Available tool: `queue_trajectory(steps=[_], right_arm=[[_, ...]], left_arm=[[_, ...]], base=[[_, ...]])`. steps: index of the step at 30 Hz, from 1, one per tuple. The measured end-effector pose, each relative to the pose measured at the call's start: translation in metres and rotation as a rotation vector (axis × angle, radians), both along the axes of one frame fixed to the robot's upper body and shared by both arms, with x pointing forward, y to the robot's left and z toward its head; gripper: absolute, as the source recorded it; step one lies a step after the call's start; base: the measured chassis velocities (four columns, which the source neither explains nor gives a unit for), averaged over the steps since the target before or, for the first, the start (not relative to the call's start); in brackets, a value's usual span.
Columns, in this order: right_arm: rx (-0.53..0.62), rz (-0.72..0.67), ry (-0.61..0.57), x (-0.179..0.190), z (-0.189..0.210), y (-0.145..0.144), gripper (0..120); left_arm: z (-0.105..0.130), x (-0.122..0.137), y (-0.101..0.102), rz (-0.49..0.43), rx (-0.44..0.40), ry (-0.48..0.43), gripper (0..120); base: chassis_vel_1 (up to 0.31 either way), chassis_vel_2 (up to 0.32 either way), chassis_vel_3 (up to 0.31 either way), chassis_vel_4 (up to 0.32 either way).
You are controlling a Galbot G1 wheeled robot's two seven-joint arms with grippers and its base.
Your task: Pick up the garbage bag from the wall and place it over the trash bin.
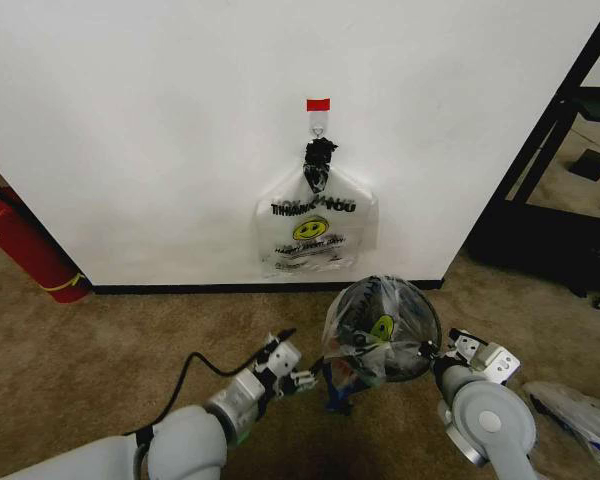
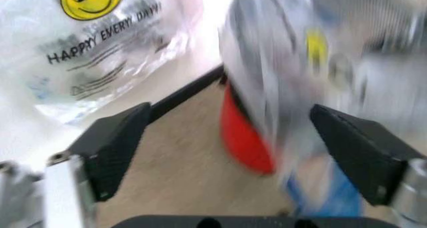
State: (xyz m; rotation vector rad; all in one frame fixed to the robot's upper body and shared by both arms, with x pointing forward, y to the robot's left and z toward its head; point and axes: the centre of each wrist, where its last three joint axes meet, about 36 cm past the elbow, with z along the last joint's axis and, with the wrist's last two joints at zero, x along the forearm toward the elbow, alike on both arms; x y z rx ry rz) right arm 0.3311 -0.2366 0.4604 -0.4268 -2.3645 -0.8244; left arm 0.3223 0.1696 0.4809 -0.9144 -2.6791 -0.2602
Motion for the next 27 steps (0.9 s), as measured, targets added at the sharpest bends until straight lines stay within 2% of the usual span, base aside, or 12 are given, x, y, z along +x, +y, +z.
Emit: queue_trajectory(steps=[1,2,3,4,6,9,13,14,18,21,27], right_arm=[[0.004,0.006,-0.021,-0.002,0.000,0.001,0],[0.004,0.006,-0.021,-0.002,0.000,0.001,0],[0.011,0.009,-0.036,-0.004,0.000,0.002,0],[0.026,0.017,-0.051,-0.006,0.000,0.003,0],[0.039,0.021,-0.056,-0.007,-0.002,0.003,0],[0.045,0.017,-0.049,-0.006,-0.004,0.001,0],[0.057,0.017,-0.041,-0.005,-0.007,-0.001,0],[0.057,0.017,-0.041,-0.005,-0.007,-0.001,0],[0.061,0.017,-0.037,-0.004,-0.007,0.000,0],[0.062,0.018,-0.034,-0.004,-0.005,0.001,0],[0.060,0.016,-0.024,-0.006,-0.003,0.000,0]], left_arm=[[0.005,0.008,-0.001,0.019,-0.069,0.040,98],[0.005,0.008,-0.001,0.019,-0.069,0.040,98],[0.010,0.014,-0.002,0.032,-0.120,0.073,99],[0.017,0.024,-0.003,0.052,-0.194,0.127,100],[0.023,0.035,-0.003,0.069,-0.275,0.204,100],[0.024,0.041,-0.003,0.078,-0.323,0.256,100],[0.027,0.058,0.000,0.124,-0.450,0.393,99],[0.027,0.058,0.000,0.124,-0.450,0.393,99],[0.024,0.074,0.002,0.156,-0.535,0.470,92],[0.020,0.078,0.003,0.158,-0.547,0.481,88],[0.013,0.076,0.002,0.135,-0.544,0.492,66]], base=[[0.000,0.000,0.000,0.000],[0.000,0.000,0.000,0.000],[0.000,0.000,0.000,0.000],[0.000,0.000,0.000,0.000],[0.000,0.000,0.000,0.000],[0.000,0.000,0.000,0.000],[0.000,0.000,0.000,0.000],[0.000,0.000,0.000,0.000],[0.000,0.000,0.000,0.000],[0.000,0.000,0.000,0.000],[0.000,0.000,0.000,0.000]])
